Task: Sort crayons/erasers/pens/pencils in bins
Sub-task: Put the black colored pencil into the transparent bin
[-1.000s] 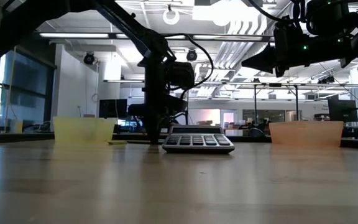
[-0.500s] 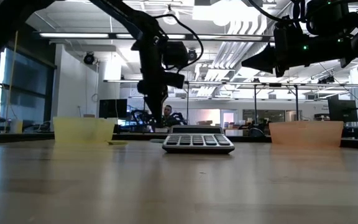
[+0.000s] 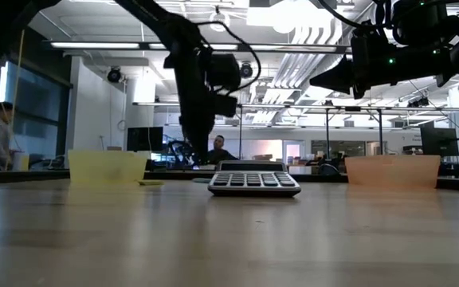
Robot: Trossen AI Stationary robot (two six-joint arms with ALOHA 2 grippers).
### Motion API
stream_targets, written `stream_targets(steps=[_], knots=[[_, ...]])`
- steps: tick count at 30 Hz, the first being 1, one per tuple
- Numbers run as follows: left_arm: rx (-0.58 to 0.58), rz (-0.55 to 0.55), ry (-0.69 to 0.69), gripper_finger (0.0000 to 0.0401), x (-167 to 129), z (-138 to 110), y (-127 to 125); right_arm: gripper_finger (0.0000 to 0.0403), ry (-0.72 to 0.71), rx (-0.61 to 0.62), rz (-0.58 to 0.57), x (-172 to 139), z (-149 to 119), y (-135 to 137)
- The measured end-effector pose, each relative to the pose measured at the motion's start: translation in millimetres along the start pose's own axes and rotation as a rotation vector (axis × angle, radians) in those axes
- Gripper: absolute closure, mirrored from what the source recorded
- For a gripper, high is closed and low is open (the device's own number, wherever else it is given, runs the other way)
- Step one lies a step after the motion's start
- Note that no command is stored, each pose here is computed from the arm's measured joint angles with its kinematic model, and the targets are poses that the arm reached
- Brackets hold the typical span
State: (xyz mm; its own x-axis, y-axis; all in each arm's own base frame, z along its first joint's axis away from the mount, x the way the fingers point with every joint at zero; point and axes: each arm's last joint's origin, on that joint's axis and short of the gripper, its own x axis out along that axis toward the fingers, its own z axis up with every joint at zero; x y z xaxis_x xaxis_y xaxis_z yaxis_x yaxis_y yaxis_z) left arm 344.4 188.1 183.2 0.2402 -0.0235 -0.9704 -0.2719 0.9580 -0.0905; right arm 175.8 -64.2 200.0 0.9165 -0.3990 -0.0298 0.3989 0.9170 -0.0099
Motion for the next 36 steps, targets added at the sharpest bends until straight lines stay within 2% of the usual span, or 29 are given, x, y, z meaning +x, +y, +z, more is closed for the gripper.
stream_targets(steps=[8, 18, 30, 33, 36], knots=[[-0.053, 0.002, -0.003, 0.0401, 38.4, -24.7, 0.5, 0.0403, 0.002, 0.000, 0.000, 0.0, -0.2, 0.0], [0.008, -0.015, 0.018, 0.0397, 44.5, -30.5, -10.3, 0.0403, 0.000, 0.000, 0.000, 0.0, 0.0, 0.0], [0.070, 0.020, 0.106, 0.0313, 47.0, -35.9, -22.6, 0.0403, -0.001, 0.000, 0.000, 0.0, 0.1, 0.0], [0.061, 0.014, 0.136, 0.0319, 46.6, -38.8, -22.9, 0.0403, -0.001, 0.000, 0.000, 0.0, 0.1, -0.1], [0.059, 0.010, 0.174, 0.0349, 46.3, -42.3, -24.4, 0.0403, -0.001, 0.000, 0.000, 0.0, 0.1, 0.0]])
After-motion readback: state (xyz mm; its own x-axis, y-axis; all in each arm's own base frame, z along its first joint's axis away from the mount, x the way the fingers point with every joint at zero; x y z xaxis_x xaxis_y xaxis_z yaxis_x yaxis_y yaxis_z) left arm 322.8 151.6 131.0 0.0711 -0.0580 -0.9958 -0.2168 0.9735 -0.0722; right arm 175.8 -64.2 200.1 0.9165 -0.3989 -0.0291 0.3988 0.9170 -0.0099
